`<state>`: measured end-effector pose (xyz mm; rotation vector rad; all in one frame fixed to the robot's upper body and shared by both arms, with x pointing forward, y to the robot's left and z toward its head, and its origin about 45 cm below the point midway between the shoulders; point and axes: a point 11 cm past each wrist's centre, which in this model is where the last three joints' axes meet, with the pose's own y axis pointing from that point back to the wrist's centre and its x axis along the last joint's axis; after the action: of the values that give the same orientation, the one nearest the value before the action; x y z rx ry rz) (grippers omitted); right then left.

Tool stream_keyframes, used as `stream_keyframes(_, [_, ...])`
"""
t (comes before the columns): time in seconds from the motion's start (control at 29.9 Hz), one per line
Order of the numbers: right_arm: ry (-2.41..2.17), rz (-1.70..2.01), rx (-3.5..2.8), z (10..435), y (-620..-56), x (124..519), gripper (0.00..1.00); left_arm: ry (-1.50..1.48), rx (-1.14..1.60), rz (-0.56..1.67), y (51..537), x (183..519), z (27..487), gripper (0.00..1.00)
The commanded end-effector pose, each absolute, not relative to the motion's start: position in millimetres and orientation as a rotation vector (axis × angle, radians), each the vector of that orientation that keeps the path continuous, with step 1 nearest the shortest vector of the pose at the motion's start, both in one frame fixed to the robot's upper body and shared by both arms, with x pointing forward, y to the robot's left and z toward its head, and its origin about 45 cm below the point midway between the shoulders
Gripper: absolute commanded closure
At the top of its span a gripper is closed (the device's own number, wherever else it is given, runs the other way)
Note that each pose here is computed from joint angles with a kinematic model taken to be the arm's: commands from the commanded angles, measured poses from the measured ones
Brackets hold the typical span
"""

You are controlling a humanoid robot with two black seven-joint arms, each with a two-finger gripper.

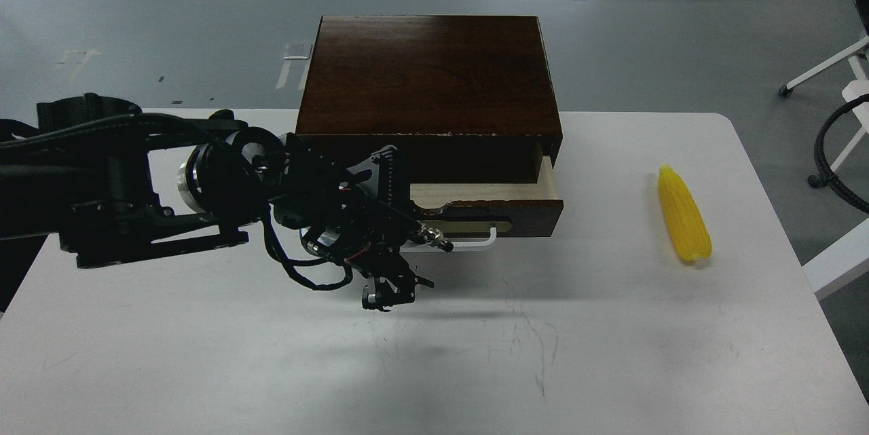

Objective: Put corn in drawer with both arms

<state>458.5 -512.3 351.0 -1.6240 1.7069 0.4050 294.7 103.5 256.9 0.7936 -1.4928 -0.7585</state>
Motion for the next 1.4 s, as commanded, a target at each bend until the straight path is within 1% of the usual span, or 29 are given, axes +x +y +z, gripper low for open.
stream_keyframes(0.0, [1.706,0.404,-1.624,351,-512,459,0.0,-1.49,0.791,-0.759,104,294,257,0.43])
stream_keyframes(0.1, [1.706,0.404,-1.624,351,-512,459,0.0,-1.49,0.796,-0.753,105,296,258,0.43])
stream_keyframes(0.17, [1.707,0.403,-1.624,352,-513,458,0.0,-1.489,0.799,-0.752,106,296,258,0.41])
stream_keyframes(0.2, [1.707,0.403,-1.624,352,-513,458,0.0,-1.49,0.8,-0.751,106,296,258,0.37])
stream_keyframes(0.27, [1.706,0.403,-1.625,352,-512,459,0.0,-1.488,0.802,-0.748,106,297,258,0.37])
stream_keyframes(0.37, [1.706,0.404,-1.624,351,-512,459,0.0,-1.487,0.804,-0.746,107,297,258,0.29])
stream_keyframes(0.4, [1.705,0.405,-1.625,352,-512,459,0.0,-1.486,0.805,-0.745,107,298,258,0.21])
stream_keyframes(0.47, [1.705,0.405,-1.625,352,-512,459,0.0,-1.485,0.804,-0.742,107,298,259,0.12])
stream_keyframes(0.63, [1.707,0.403,-1.624,352,-513,458,0.0,-1.485,0.797,-0.722,106,300,263,0.04])
stream_keyframes(1.24, [1.707,0.403,-1.624,352,-513,458,0.0,-1.497,0.776,-0.669,100,305,277,0.03])
stream_keyframes(1.3, [1.706,0.403,-1.625,352,-512,459,0.0,-1.502,0.758,-0.626,98,309,290,0.03])
stream_keyframes(1.37, [1.7,0.397,-1.629,356,-511,460,0.0,-1.496,0.694,-0.529,88,314,318,0.03])
